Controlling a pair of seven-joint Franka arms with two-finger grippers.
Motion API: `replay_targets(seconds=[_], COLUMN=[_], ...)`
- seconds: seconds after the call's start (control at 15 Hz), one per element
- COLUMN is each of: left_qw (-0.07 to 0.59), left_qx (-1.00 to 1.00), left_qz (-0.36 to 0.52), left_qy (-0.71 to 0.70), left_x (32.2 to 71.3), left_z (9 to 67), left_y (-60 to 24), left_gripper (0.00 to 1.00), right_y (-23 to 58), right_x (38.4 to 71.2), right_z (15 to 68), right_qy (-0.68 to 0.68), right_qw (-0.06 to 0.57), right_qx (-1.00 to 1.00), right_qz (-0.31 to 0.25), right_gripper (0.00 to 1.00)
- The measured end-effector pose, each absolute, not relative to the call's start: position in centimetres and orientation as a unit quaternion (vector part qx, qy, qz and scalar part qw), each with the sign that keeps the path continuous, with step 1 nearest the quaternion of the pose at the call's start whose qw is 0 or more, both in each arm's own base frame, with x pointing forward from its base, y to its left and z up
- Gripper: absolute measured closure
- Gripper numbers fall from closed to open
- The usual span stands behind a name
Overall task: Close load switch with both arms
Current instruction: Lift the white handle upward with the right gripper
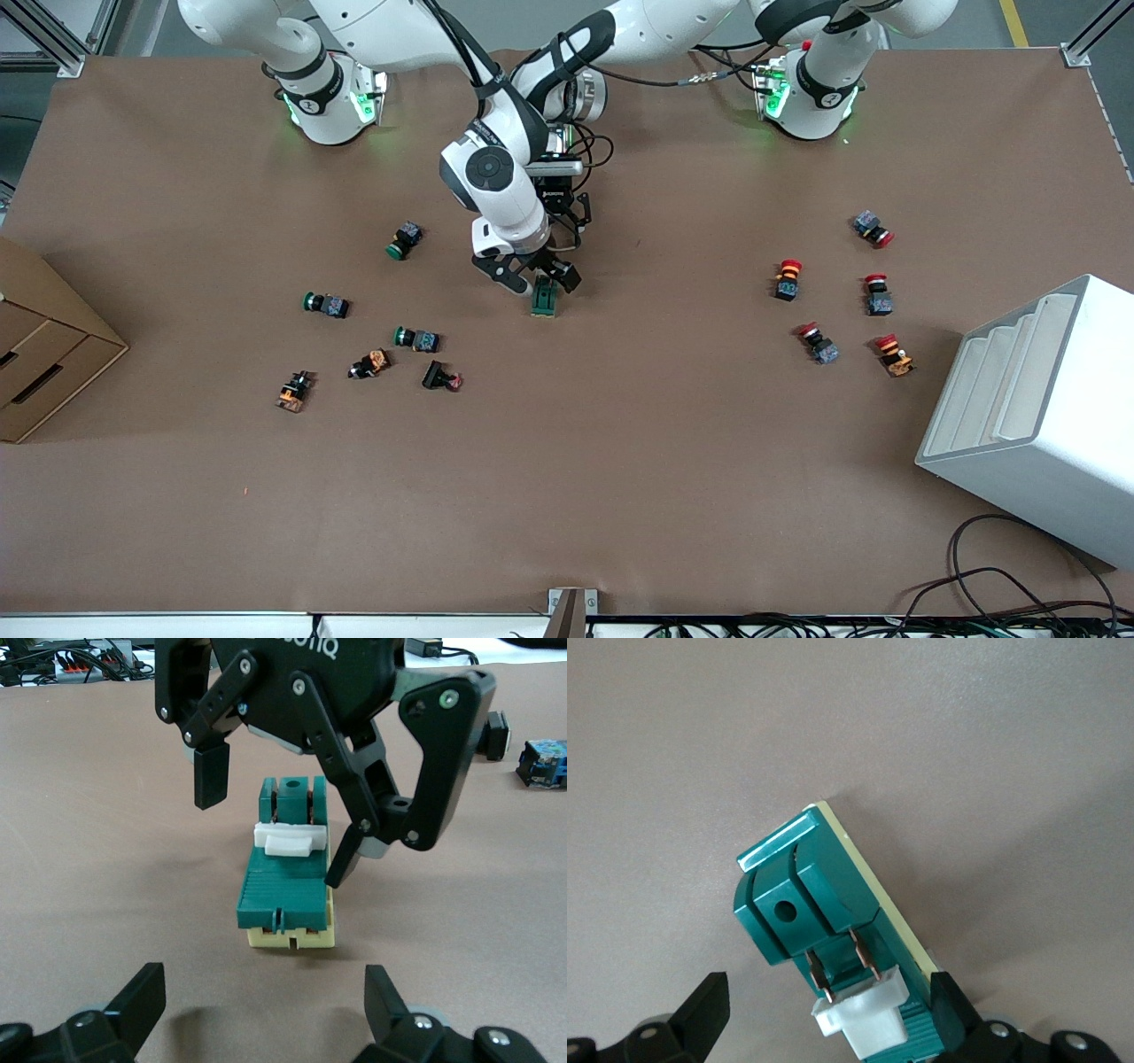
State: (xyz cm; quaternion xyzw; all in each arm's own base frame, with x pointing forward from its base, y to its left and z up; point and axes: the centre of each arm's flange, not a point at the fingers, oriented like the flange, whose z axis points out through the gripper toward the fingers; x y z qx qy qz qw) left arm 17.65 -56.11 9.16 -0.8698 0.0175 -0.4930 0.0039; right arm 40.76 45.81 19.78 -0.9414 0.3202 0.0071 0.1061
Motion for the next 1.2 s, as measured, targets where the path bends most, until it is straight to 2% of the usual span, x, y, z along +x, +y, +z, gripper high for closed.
replay_targets(seconds=[1.2], left_qw=[0.004], left_qx=[-0.870], left_qz=[-0.493], left_qy=[0.017], left_x=[17.6], left_z=[9.2], left_y=[-56.1], left_gripper=[0.00], right_y=[46.7], right_x=[41.9], right_z=[21.0], right_qy=[0.342], right_qw=[0.106], right_qx=[-0.934], right_qz=[0.014], right_gripper=[0.00])
